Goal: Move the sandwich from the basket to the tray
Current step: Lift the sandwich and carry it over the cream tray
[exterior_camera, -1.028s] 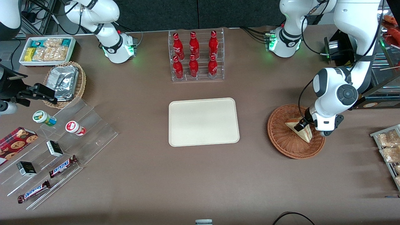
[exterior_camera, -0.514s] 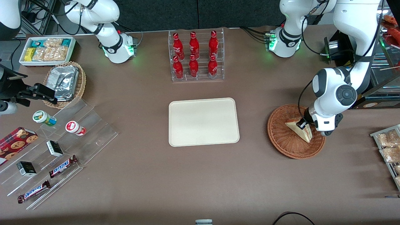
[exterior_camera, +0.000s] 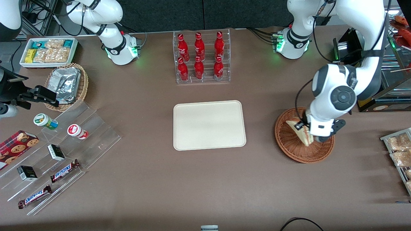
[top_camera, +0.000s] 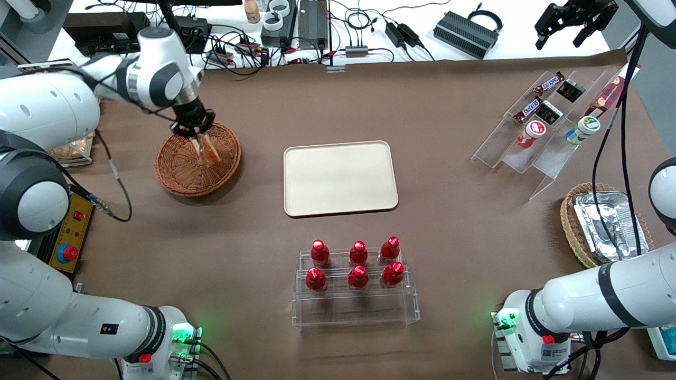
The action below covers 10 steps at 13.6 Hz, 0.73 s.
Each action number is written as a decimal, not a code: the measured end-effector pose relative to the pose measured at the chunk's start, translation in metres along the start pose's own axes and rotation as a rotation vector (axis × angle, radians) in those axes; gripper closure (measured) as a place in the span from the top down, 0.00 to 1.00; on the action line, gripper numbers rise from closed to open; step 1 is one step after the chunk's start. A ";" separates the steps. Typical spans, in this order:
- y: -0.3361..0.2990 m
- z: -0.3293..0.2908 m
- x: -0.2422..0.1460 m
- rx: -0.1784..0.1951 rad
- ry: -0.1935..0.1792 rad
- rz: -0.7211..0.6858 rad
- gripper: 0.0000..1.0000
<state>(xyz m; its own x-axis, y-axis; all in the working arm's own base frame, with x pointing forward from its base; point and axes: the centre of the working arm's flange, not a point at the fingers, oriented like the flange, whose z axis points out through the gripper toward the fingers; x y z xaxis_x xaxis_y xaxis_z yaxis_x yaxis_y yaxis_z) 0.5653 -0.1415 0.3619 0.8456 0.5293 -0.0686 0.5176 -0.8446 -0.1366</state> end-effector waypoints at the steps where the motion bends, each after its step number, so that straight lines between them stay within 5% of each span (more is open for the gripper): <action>1: 0.018 -0.014 -0.014 -0.005 0.012 0.045 0.15; 10: 0.199 -0.004 -0.179 -0.048 0.029 0.403 0.15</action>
<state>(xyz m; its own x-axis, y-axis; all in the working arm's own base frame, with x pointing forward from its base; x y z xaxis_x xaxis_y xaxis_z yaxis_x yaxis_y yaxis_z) 0.5174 -0.4042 0.3511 0.9851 0.1528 -0.0789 0.1485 -0.9872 -0.0579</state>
